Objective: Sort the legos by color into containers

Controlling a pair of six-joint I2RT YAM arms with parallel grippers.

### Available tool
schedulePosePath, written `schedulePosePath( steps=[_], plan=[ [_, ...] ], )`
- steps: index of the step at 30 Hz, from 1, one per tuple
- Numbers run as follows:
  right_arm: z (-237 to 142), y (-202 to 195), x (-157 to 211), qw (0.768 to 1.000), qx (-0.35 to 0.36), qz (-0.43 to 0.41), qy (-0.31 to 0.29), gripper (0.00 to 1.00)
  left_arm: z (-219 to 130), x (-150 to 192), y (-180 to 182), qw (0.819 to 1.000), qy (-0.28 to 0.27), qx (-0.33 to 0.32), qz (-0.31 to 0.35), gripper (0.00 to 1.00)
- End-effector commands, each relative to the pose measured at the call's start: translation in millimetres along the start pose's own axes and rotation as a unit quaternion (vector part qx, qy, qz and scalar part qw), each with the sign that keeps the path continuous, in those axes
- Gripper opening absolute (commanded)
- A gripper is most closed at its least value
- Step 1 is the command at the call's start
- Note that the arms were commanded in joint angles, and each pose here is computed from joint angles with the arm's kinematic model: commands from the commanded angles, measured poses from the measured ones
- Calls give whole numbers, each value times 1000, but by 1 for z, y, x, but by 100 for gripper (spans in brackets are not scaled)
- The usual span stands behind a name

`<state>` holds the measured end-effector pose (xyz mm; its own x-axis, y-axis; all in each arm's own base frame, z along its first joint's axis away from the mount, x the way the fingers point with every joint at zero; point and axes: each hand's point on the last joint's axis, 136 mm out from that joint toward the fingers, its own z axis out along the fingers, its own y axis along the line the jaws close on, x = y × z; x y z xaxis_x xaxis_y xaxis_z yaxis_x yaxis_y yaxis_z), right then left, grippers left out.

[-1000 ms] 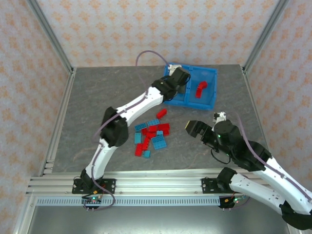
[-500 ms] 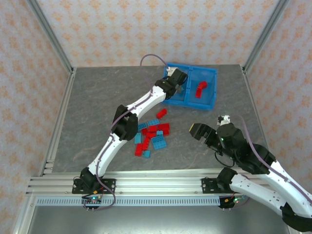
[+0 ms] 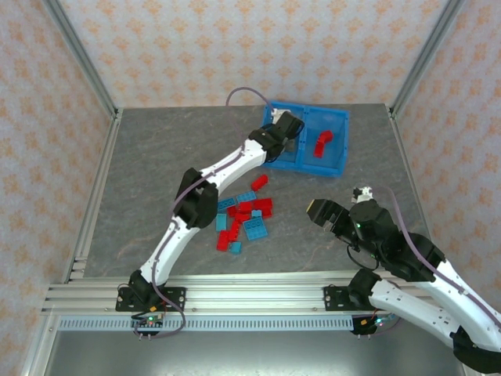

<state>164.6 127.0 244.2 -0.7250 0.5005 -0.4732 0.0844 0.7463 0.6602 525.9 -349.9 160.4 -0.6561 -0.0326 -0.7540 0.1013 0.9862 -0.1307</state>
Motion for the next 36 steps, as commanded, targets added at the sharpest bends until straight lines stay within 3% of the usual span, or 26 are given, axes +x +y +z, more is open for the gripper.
schedulePosePath(
  steps=[1,4,6,11,13,16,18,23,31,36],
  plan=[
    [5,-8,1,1000,23,-9,-3,99,-141,-97,-17,984,-142,109,-21,44],
    [22,1,8,999,29,-23,23,99,-217,-94,0,969,-182,165,18,44],
    [39,10,14,998,31,-29,42,99,-256,-74,12,960,-192,192,71,49],
    [91,25,18,996,66,-32,57,99,-330,-8,56,930,-193,205,237,71],
    [114,34,17,995,78,-29,58,99,-351,32,66,900,-173,236,324,84],
    [157,50,21,993,84,-7,86,99,-362,93,78,853,-141,278,419,100],
    [185,52,20,989,107,0,102,99,-358,111,88,845,-142,273,438,100],
    [243,50,5,979,181,-25,92,99,-336,132,102,840,-152,242,461,100],
    [314,27,9,959,262,-34,103,96,-320,157,112,828,-108,234,498,100],
    [336,9,16,955,275,-19,110,81,-321,160,112,822,-119,235,505,100]
  ],
)
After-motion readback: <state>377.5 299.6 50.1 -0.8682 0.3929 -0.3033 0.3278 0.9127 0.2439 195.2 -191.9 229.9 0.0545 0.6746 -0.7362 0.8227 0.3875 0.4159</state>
